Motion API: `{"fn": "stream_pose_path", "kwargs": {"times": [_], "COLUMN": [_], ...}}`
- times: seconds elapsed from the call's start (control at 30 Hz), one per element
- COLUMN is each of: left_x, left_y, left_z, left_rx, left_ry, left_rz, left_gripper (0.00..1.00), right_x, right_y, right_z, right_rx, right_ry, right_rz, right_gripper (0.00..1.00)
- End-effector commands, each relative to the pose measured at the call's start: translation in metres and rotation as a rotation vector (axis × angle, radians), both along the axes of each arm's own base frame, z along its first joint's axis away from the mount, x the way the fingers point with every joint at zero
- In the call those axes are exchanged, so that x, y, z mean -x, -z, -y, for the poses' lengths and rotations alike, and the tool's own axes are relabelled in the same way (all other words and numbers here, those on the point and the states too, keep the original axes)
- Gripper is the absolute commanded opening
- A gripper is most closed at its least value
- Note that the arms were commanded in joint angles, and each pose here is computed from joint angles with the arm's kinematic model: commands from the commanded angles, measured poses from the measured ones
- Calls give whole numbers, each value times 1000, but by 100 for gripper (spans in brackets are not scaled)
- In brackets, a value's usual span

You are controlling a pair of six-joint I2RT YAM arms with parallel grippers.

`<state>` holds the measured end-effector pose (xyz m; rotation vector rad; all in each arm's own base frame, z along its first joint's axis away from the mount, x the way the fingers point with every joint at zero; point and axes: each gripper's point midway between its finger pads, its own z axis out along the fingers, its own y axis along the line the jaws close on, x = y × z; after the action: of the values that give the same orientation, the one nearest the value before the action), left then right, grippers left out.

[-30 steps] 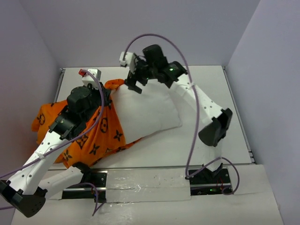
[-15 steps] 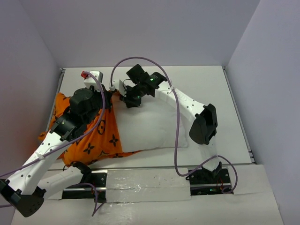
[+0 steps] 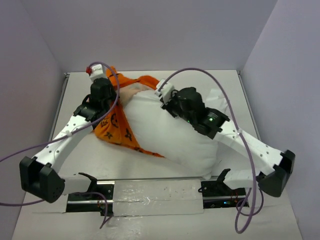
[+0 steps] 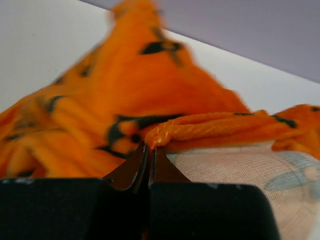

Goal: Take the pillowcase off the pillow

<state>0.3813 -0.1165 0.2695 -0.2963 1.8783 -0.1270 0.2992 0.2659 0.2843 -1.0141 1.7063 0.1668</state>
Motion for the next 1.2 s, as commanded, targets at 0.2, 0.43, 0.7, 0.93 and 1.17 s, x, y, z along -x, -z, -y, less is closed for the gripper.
{"fn": "stream_pose_path", "kwargs": {"times": [0.2,0.43,0.7,0.93,1.17], "left_x": [-89,-126,-130,-118,-146], "left_y": [21,73,67,66,43], "left_z": [-197,-231,-297,-321,-231], "left_rx": [56,51,89,30,44], "left_ry": [-558,-590,-695,-719,-358], "left_rz": [-20,-141,-139,-153,-62], "left_gripper": [0,0,0,0,0], "right_x": [-19,21,47,66,-23], "right_y": [-138,-189,-245,-271,-187], "right_z": [166,247,302,343,241], "right_rx": [-261,-364,-447,-459,-449], "right_ry": [623,839,1014,1213,788], "right_rz": [390,518,621,667,273], "right_gripper": [0,0,0,0,0]}}
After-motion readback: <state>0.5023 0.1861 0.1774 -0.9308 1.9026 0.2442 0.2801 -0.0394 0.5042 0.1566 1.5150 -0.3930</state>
